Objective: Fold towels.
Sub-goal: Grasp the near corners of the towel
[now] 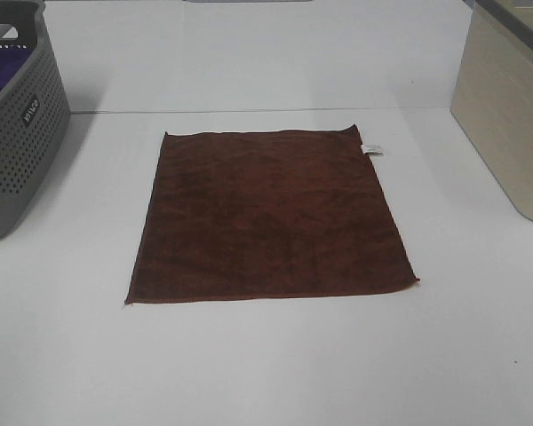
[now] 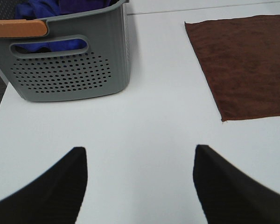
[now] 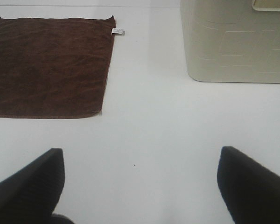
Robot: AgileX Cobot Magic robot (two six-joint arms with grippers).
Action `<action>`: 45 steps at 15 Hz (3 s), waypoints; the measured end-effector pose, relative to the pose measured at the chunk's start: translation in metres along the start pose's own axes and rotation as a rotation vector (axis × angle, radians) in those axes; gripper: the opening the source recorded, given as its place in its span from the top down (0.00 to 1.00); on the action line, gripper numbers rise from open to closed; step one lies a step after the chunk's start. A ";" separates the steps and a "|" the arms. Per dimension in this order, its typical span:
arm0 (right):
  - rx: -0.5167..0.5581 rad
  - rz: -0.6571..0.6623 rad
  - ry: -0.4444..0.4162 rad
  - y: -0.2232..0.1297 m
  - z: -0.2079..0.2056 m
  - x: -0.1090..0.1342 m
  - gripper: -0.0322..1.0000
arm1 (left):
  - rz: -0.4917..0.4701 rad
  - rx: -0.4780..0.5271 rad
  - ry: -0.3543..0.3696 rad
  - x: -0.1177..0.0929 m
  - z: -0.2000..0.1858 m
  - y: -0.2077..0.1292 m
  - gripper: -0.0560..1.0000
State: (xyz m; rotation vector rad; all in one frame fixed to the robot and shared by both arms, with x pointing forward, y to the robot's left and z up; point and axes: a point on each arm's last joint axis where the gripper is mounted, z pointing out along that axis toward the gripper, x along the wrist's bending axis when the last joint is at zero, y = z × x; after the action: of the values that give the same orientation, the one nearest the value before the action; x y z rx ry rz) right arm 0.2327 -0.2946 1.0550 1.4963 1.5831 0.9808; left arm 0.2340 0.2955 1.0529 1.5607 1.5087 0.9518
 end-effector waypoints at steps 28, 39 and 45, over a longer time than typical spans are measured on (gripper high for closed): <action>0.157 0.023 0.030 0.113 0.124 -0.004 0.24 | -0.141 0.260 -0.081 0.006 0.152 0.111 0.27; 0.839 0.125 0.072 0.052 0.263 0.002 0.24 | -0.127 0.797 -0.195 -0.030 0.257 0.047 0.27; 0.967 0.169 0.084 0.034 0.293 0.004 0.24 | -0.217 0.838 -0.185 -0.048 0.292 0.022 0.27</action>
State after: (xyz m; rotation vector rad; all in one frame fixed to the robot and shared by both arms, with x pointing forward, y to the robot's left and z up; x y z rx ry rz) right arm 0.5109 -0.2767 0.9572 2.2605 2.1647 0.3264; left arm 0.5041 0.2409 0.9434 1.9037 2.0132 0.0088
